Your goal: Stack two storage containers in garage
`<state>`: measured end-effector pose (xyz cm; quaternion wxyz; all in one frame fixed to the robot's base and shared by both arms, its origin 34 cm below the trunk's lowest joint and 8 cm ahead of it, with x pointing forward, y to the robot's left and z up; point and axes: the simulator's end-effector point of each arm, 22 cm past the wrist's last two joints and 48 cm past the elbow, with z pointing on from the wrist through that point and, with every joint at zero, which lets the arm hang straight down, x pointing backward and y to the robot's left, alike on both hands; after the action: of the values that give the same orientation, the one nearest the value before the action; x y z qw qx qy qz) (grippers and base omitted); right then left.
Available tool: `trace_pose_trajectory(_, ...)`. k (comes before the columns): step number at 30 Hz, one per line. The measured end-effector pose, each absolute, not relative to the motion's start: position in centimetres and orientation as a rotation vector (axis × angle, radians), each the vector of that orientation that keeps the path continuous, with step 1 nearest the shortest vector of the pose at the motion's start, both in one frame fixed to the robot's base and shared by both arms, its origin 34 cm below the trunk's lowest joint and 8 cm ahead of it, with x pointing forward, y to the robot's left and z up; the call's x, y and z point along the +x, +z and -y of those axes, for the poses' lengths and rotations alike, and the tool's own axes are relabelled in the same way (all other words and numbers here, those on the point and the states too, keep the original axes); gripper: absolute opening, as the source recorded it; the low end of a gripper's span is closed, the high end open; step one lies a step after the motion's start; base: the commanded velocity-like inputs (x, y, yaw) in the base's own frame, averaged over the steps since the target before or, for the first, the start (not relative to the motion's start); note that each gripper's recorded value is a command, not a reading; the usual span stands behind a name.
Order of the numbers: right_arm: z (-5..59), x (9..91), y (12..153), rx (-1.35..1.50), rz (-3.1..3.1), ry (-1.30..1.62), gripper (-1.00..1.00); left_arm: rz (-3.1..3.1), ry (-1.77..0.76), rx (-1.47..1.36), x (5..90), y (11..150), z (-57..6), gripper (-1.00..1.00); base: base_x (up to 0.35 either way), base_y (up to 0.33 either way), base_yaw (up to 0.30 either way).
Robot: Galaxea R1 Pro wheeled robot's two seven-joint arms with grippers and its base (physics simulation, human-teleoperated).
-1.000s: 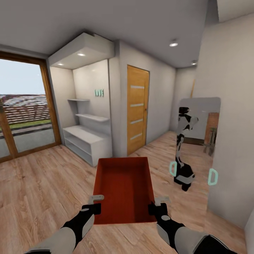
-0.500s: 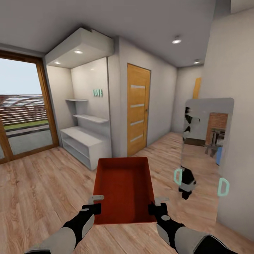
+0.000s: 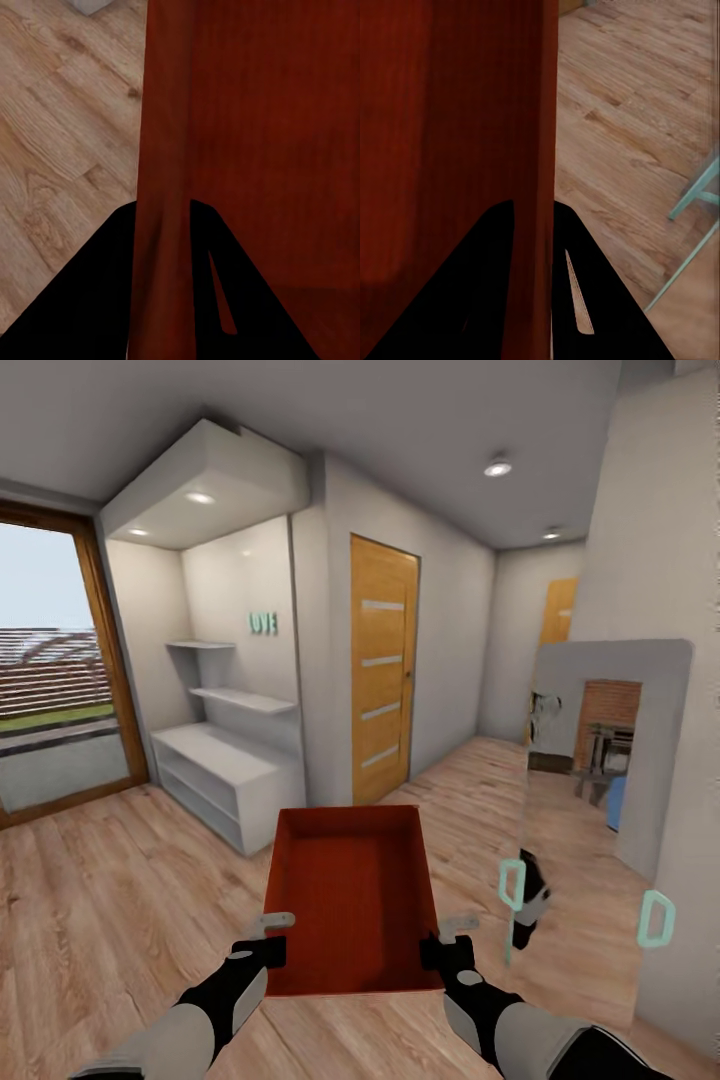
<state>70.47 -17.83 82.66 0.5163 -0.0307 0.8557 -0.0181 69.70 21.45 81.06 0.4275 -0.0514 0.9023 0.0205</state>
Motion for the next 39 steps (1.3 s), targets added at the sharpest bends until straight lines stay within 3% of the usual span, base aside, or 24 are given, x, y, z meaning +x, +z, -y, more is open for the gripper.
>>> trace_pose_trajectory(13,17.87,70.49,82.68,-0.075,-2.054,-0.044,-1.0,-2.253,0.051,-0.129,69.71,81.08,-21.42,-1.0,0.319,0.172,-0.235)
trace_pose_trajectory(25,17.87,70.49,82.68,-0.075,-2.055,-0.044,-1.0,-2.253,0.052,-0.129,69.71,81.08,-21.41,-1.0,0.317,0.185,-0.042)
trace_pose_trajectory(39,17.87,70.5,82.69,-0.075,-2.054,-0.044,-1.0,-2.253,0.051,-0.13,69.71,81.08,-21.42,-1.0,0.314,0.188,-0.221)
